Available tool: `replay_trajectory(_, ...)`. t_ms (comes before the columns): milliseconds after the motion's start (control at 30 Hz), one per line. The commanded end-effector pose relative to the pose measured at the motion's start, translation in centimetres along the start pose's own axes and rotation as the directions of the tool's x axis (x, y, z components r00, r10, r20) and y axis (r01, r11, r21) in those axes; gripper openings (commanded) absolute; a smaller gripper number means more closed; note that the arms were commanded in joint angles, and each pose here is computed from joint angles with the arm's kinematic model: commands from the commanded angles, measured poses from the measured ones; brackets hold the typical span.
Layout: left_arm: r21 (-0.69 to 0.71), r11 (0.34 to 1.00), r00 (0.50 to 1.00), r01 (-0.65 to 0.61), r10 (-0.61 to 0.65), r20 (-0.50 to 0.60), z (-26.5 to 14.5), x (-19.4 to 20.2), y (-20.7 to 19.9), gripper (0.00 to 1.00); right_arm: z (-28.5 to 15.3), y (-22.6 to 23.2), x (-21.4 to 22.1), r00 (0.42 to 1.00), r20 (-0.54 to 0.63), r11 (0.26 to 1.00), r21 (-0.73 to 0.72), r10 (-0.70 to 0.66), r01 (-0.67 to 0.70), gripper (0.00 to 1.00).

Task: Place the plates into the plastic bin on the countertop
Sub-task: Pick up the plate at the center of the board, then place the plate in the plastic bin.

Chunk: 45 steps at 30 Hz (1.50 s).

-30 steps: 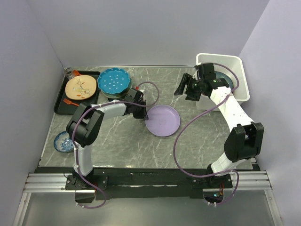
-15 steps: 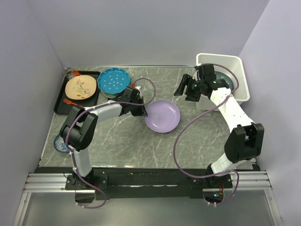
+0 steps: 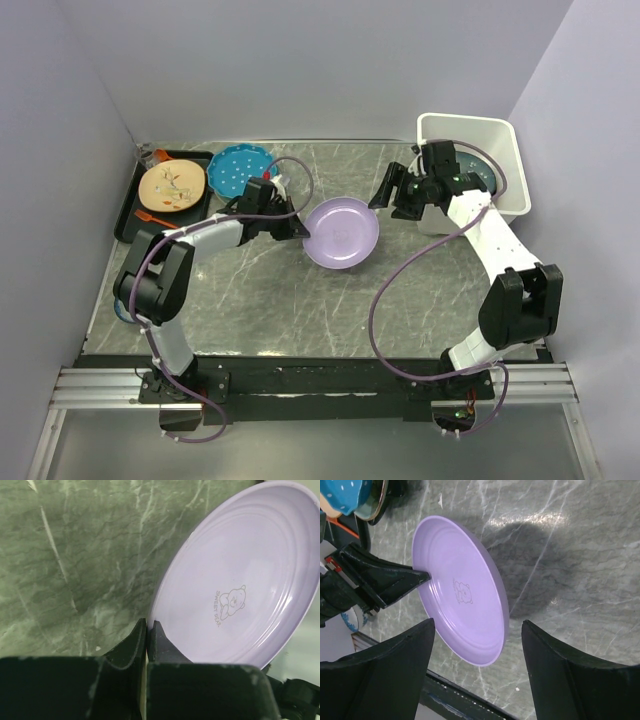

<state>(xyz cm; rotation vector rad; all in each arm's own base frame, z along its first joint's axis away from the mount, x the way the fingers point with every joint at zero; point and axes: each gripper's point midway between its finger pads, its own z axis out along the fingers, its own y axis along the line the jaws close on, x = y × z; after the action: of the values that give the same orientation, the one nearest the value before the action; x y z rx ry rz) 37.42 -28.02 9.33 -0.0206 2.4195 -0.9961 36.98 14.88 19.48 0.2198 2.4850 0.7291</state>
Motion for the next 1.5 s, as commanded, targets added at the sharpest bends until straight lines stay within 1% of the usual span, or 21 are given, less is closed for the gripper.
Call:
replay_trajectory(0,0.151,0.988,0.999,-0.024,0.017,0.05,-1.7,-1.8,-3.7,0.01,-0.8,1.6,-0.1,0.999,0.032,0.997,-0.07,-0.03,0.032,0.75)
replay_trajectory(100,0.191,0.982,0.999,-0.015,0.006,0.048,-1.9,-1.9,-4.3,0.01,-0.5,1.6,0.3,0.999,0.017,0.996,-0.086,-0.027,0.029,0.72)
replay_trajectory(167,0.198,0.98,0.999,-0.018,0.008,0.051,-2.0,-2.0,-4.5,0.01,-0.2,1.6,0.7,1.0,0.004,0.995,-0.094,-0.026,0.026,0.7)
replay_trajectory(200,0.2,0.98,0.999,-0.019,0.009,0.051,-2.1,-2.0,-4.6,0.01,-0.1,1.8,0.9,1.0,-0.003,0.994,-0.107,-0.028,0.027,0.67)
replay_trajectory(367,0.222,0.975,0.998,-0.027,0.015,0.058,-2.5,-2.3,-5.2,0.01,0.9,2.0,1.6,0.999,-0.037,0.993,-0.117,-0.029,0.024,0.63)
replay_trajectory(433,0.231,0.973,0.998,-0.029,0.016,0.059,-2.6,-2.4,-5.5,0.01,1.0,2.1,1.8,0.998,-0.047,0.991,-0.128,-0.03,0.023,0.59)
replay_trajectory(567,0.232,0.972,0.998,-0.032,0.019,0.058,-2.7,-2.4,-5.6,0.01,1.5,2.4,2.2,0.997,-0.067,0.99,-0.14,-0.035,0.025,0.47)
replay_trajectory(600,0.233,0.972,0.998,-0.034,0.021,0.059,-2.7,-2.4,-5.6,0.01,1.5,2.4,2.2,0.997,-0.071,0.99,-0.141,-0.034,0.024,0.41)
replay_trajectory(733,0.233,0.972,0.998,-0.034,0.022,0.053,-2.8,-2.3,-5.6,0.01,1.9,2.4,2.4,0.996,-0.083,0.989,-0.146,-0.036,0.023,0.29)
replay_trajectory(767,0.232,0.972,0.998,-0.037,0.024,0.056,-2.8,-2.5,-5.7,0.01,2.0,2.4,2.5,0.996,-0.087,0.989,-0.149,-0.038,0.025,0.22)
replay_trajectory(833,0.234,0.972,0.998,-0.037,0.025,0.056,-2.9,-2.5,-5.8,0.01,2.0,2.4,2.5,0.996,-0.087,0.989,-0.149,-0.037,0.024,0.14)
replay_trajectory(867,0.232,0.972,0.998,-0.04,0.027,0.059,-3.0,-2.6,-5.8,0.01,2.0,2.4,2.5,0.996,-0.087,0.989,-0.149,-0.038,0.025,0.08)
replay_trajectory(1000,0.206,0.978,0.998,-0.047,0.035,0.06,-3.0,-2.7,-5.5,0.01,1.8,2.4,2.1,0.996,-0.076,0.99,-0.135,-0.039,0.029,0.04)
replay_trajectory(1167,0.166,0.984,0.996,-0.06,0.049,0.072,-3.2,-3.3,-5.2,0.09,1.6,2.7,1.8,0.997,-0.067,0.99,-0.135,-0.049,0.04,0.02)
replay_trajectory(1200,0.157,0.986,0.996,-0.065,0.054,0.076,-3.2,-3.4,-5.2,0.13,1.6,2.6,1.7,0.997,-0.065,0.991,-0.131,-0.046,0.037,0.02)
replay_trajectory(1267,0.155,0.985,0.995,-0.07,0.057,0.086,-3.4,-3.7,-5.3,0.18,1.7,2.5,1.8,0.997,-0.065,0.991,-0.131,-0.046,0.037,0.02)
replay_trajectory(1300,0.153,0.985,0.994,-0.076,0.062,0.092,-3.5,-3.8,-5.3,0.25,1.7,2.4,1.9,0.997,-0.067,0.991,-0.13,-0.045,0.036,0.01)
replay_trajectory(1367,0.134,0.989,0.995,-0.069,0.059,0.078,-3.6,-3.5,-5.0,0.33,1.8,2.4,2.0,0.997,-0.068,0.991,-0.133,-0.044,0.035,0.01)
replay_trajectory(1400,0.127,0.989,0.995,-0.071,0.061,0.077,-3.6,-3.4,-4.9,0.39,1.8,2.3,2.2,0.997,-0.07,0.99,-0.133,-0.045,0.035,0.01)
replay_trajectory(1467,0.122,0.99,0.994,-0.075,0.066,0.083,-3.8,-3.5,-4.9,0.44,1.8,2.3,2.1,0.997,-0.067,0.99,-0.134,-0.042,0.033,0.01)
